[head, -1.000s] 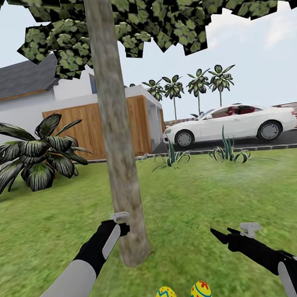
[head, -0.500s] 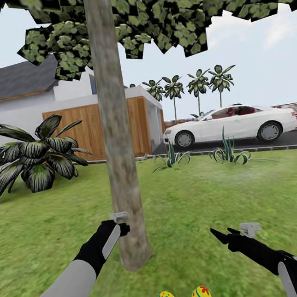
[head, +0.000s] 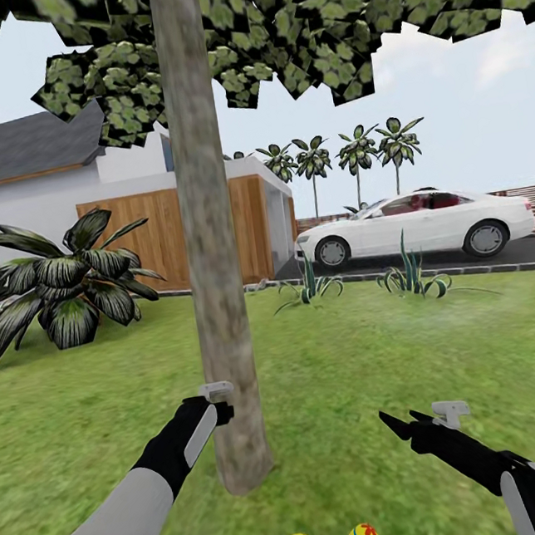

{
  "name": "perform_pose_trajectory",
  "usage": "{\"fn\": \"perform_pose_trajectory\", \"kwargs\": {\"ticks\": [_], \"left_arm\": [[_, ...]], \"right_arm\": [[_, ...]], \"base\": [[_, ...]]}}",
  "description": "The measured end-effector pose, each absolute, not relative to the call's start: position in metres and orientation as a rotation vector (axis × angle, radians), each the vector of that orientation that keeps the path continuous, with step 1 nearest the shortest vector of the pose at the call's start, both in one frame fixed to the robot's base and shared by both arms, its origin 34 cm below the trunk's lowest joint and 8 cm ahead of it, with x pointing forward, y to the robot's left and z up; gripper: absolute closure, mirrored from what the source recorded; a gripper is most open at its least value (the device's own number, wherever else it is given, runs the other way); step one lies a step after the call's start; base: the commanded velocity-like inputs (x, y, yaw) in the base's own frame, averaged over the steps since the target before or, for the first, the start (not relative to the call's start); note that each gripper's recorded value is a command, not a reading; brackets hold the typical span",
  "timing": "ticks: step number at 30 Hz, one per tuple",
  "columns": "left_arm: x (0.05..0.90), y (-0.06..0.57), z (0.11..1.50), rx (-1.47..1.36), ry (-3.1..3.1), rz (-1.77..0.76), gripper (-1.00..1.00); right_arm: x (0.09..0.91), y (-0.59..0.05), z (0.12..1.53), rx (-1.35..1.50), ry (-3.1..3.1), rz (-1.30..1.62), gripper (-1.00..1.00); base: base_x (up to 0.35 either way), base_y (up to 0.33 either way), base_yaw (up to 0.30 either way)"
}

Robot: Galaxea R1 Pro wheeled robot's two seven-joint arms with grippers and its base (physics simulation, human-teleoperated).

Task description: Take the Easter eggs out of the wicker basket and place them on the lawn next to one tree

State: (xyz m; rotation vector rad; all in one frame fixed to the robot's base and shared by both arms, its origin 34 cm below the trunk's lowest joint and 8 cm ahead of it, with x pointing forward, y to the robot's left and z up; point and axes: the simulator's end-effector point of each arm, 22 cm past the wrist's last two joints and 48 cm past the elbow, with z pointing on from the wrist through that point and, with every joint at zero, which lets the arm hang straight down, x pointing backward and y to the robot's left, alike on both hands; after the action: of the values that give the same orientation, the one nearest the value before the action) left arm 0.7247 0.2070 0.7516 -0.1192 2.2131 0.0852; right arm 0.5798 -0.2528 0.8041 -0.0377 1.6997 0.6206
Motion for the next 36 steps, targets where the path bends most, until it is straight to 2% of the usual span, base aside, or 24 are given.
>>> {"fn": "perform_pose_trajectory", "kwargs": {"ticks": [36], "left_arm": [[0.736, 0.204, 0.818, -0.116, 2.223, 0.085, -1.00]], "right_arm": [[0.592, -0.252, 0.868, -0.033, 1.717, 0.627, -1.00]], "base": [[0.000, 0.000, 0.000]]}}
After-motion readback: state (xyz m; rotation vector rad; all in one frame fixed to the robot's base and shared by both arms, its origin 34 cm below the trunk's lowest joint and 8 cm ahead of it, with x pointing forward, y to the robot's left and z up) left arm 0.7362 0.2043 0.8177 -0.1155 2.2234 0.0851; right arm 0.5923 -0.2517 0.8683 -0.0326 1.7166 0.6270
